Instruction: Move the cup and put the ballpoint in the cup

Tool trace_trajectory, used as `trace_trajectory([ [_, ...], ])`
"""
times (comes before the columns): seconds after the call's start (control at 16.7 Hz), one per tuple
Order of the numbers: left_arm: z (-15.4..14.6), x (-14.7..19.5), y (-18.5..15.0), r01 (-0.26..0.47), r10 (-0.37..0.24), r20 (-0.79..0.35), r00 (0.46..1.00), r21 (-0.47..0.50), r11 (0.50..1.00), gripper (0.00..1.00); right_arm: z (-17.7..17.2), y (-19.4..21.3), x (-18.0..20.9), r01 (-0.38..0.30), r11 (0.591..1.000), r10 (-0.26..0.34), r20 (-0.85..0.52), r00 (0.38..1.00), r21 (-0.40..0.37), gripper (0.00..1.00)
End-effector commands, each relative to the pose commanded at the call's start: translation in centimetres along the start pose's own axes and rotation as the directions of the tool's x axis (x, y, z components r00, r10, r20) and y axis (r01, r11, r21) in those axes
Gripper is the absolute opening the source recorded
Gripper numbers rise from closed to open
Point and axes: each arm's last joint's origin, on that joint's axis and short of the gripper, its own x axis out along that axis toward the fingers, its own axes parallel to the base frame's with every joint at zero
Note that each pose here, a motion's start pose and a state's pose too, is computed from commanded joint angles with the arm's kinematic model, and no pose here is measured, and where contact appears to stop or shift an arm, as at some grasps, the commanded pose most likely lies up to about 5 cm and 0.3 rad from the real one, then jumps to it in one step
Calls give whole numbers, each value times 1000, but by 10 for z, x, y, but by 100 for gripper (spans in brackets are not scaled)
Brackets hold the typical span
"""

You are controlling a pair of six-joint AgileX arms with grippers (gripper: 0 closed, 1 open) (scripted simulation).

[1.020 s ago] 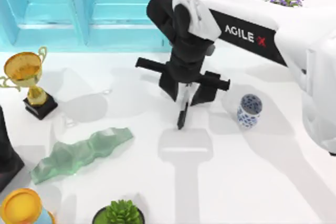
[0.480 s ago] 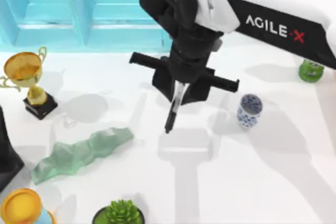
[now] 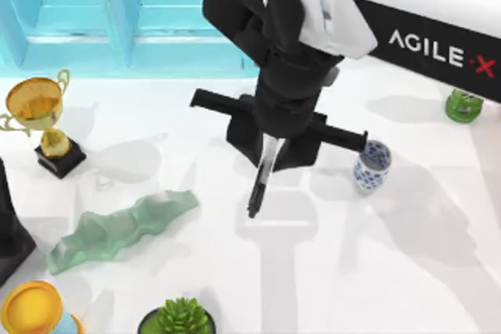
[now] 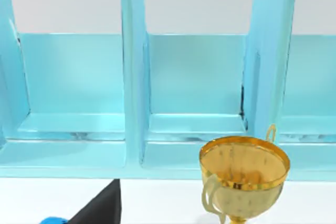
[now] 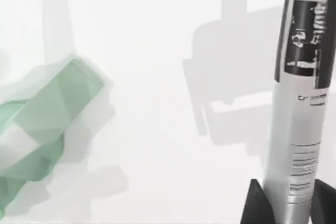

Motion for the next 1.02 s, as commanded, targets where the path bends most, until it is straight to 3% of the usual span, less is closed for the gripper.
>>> trace_trajectory([
  [0.24, 0, 0, 0, 0, 0, 0, 1000, 0, 1000, 100, -3, 0, 2, -9, 999, 11, 57, 998, -47, 0],
  [0.54, 0, 0, 0, 0, 0, 0, 1000, 0, 1000, 100, -13, -5, 17, 7, 974, 63, 296, 953, -228, 0],
  [0.78, 0, 0, 0, 0, 0, 0, 1000, 0, 1000, 100, -28, -21, 41, 116, 924, 102, 526, 844, -365, 0],
  [1.02, 0, 0, 0, 0, 0, 0, 1000, 0, 1000, 100, -51, -49, 64, 272, 868, 133, 723, 678, -416, 0],
])
